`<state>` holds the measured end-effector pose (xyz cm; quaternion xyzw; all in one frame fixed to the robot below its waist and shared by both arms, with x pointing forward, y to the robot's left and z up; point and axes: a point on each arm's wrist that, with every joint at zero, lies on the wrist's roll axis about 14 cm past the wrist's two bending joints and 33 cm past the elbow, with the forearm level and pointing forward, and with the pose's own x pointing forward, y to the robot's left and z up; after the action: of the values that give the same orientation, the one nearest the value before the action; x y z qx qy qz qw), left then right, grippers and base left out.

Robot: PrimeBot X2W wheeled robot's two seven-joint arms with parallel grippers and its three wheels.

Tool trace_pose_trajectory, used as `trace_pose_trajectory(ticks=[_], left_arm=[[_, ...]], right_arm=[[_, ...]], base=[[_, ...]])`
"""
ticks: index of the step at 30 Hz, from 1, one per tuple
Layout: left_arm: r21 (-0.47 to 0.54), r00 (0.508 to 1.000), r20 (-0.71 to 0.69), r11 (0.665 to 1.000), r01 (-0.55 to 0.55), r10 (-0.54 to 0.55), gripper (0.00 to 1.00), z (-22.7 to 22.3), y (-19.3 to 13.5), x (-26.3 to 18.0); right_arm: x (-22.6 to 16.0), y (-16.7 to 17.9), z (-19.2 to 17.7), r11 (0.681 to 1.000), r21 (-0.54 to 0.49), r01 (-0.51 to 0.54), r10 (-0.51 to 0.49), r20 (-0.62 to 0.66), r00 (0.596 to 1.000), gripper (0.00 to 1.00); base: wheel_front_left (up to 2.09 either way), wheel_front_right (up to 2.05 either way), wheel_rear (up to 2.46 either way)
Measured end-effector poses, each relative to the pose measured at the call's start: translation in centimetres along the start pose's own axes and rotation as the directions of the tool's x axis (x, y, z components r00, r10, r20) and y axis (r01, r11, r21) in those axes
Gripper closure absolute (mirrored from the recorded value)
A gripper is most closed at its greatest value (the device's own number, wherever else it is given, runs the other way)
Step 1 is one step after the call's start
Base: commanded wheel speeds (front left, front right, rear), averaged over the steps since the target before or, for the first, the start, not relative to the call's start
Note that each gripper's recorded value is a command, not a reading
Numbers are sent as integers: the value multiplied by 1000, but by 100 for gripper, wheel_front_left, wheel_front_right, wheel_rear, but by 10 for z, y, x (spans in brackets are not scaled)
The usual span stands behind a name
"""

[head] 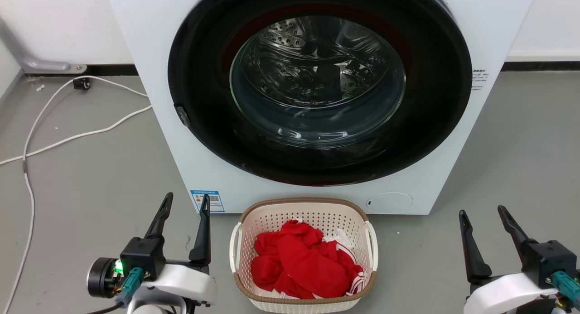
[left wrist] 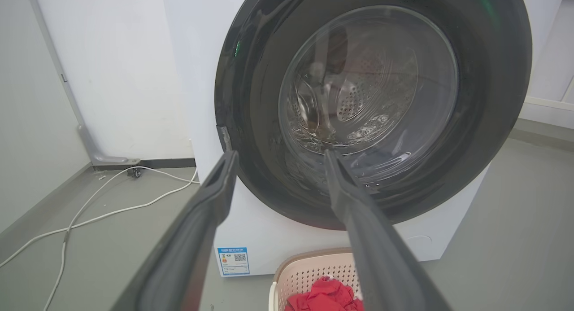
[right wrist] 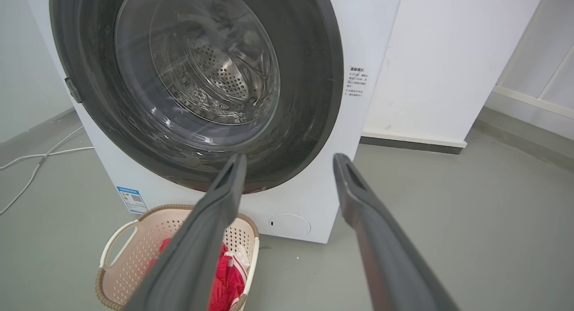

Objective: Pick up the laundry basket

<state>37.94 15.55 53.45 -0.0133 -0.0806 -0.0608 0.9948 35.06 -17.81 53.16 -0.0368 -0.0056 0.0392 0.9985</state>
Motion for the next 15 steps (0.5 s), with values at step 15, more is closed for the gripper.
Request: trace_pose_trajectory(ticks=[15], left_arm=[[-31,1000,-16,999,-14,13,0,-6,2,-1]], right_arm=[[0,0,-5,1000,31,2,-2,-7,1000,0]], base=[[0,0,0]])
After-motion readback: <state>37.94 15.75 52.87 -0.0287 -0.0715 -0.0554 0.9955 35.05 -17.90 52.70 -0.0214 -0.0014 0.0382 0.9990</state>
